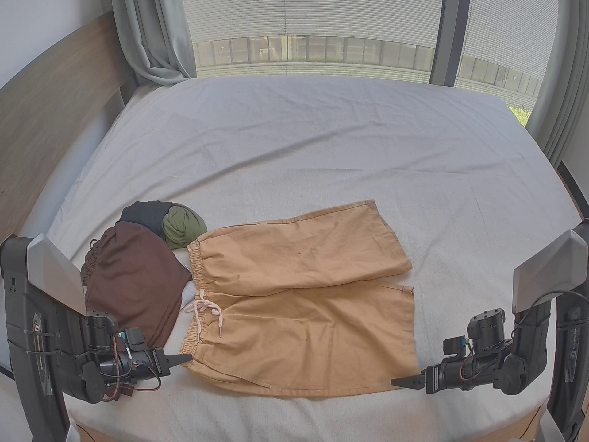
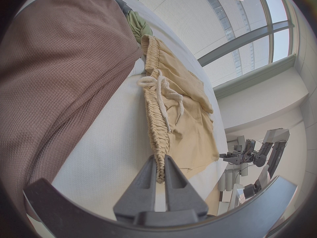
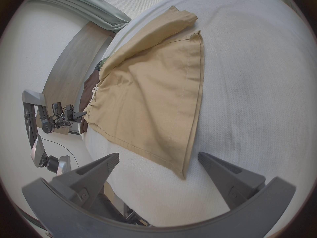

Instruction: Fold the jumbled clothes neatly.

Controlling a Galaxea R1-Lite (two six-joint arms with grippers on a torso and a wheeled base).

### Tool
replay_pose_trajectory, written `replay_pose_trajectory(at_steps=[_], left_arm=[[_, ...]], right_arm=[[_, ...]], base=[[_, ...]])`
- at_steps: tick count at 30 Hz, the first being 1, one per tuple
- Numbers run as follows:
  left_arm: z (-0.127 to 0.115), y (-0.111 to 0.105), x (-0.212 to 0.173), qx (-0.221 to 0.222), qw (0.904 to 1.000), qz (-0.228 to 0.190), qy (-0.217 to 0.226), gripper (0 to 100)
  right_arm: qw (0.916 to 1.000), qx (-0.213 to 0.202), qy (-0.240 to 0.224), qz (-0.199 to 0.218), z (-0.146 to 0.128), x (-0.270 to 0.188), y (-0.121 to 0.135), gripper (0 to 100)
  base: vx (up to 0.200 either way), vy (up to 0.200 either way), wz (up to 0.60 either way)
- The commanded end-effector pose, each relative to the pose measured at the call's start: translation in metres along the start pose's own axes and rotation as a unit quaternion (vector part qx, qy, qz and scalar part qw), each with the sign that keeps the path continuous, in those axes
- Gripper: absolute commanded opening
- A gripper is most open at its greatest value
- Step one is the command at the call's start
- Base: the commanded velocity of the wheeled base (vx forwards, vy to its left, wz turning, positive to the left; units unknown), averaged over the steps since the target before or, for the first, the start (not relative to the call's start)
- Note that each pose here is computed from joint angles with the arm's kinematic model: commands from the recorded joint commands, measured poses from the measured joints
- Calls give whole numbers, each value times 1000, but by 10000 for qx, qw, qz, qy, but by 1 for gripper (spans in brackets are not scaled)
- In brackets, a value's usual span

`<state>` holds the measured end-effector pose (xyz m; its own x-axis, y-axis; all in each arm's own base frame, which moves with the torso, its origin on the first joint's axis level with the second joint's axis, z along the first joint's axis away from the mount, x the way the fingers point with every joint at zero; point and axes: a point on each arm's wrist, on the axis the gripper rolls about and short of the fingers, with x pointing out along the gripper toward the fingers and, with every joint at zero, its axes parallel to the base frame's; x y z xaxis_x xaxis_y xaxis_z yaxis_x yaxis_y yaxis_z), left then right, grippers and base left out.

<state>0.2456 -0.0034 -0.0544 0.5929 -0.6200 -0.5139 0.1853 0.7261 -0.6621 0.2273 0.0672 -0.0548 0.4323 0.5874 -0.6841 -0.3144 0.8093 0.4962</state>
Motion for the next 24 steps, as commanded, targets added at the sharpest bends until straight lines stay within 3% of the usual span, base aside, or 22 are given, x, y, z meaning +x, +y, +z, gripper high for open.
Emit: replay_pose_trajectory(at_steps=[1,2,24], left_arm=[[0,0,0,-4,10000,3,0,0],[0,0,0,-4,10000,3,0,0],[0,1,0,-23,10000,0,-3,0]], right_arm=[[9999,60,157,-20,-8,4,-2,100],[9999,60,157,-20,-8,4,-2,0],[9998,72,166,-28,-8,3,-3,0]], base=[[0,0,0],[0,0,0],[0,0,0]])
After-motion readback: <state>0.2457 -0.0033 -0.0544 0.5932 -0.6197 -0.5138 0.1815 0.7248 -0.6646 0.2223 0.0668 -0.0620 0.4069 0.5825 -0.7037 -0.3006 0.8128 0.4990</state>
